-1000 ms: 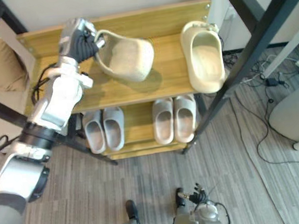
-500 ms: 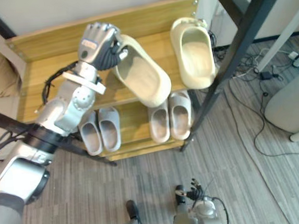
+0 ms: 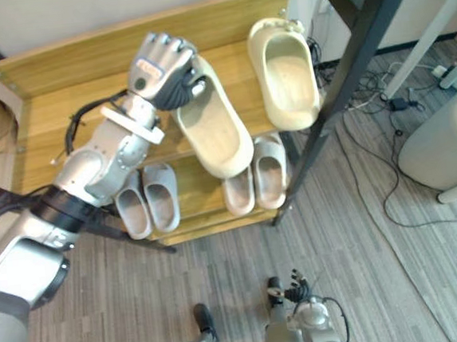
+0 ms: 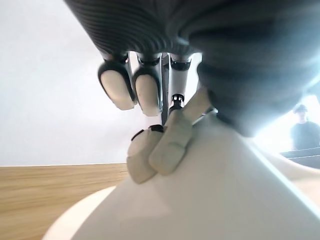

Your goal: Organize the slippers on the shoe rack

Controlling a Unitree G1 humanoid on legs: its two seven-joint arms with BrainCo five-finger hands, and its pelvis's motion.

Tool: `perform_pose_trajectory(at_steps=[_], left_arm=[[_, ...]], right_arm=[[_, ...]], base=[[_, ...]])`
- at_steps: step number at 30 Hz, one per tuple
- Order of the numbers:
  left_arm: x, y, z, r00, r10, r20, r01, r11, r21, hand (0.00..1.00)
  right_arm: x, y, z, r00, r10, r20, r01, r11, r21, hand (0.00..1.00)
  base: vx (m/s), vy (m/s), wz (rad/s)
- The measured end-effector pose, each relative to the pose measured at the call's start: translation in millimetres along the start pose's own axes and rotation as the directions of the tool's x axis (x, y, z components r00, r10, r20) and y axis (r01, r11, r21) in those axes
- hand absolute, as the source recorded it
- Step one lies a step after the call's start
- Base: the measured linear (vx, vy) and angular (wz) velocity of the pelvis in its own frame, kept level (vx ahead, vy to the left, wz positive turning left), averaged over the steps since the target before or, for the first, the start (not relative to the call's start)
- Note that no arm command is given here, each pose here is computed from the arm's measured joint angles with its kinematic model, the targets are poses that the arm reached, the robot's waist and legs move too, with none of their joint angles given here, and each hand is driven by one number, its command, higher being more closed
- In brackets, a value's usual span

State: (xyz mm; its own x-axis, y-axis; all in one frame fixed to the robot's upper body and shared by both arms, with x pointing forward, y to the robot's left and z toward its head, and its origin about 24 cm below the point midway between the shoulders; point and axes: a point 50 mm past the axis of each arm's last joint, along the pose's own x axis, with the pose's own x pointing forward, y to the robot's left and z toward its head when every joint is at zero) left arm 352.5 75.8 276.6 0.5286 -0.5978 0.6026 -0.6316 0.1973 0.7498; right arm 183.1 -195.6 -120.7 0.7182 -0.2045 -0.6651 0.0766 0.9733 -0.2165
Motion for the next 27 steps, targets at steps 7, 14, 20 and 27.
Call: perform_pose_trajectory(at_steps=[7, 14, 20, 27], left_arm=[[8, 2, -2, 1.0, 0.004, 0.011, -0.005, 0.999, 0.038, 0.0], [10, 2, -7, 1.0, 0.001, -0.01, 0.0, 1.0, 0.028, 0.0], [10, 4, -11, 0.999, 0.006, -0.032, -0.005, 1.0, 0.023, 0.0], [10, 8, -22, 0.995, 0.024, -0.097, -0.027, 0.999, -0.027, 0.0]], right_arm=[[-1, 0, -1, 1.0, -0.014, 0.003, 0.014, 1.0, 0.004, 0.0], [-5, -2, -12, 0.999, -0.027, -0.025, 0.027, 1.0, 0.011, 0.0], [-8, -3, -18, 0.999, -0.028, -0.041, 0.029, 1.0, 0.011, 0.0], [-9, -3, -22, 0.998, -0.03, -0.05, 0.031, 0.999, 0.012, 0.0]], base=[[0.01, -0.003, -0.08], [0.0, 0.0, 0.0], [0.0, 0.0, 0.0], [0.0, 0.0, 0.01]])
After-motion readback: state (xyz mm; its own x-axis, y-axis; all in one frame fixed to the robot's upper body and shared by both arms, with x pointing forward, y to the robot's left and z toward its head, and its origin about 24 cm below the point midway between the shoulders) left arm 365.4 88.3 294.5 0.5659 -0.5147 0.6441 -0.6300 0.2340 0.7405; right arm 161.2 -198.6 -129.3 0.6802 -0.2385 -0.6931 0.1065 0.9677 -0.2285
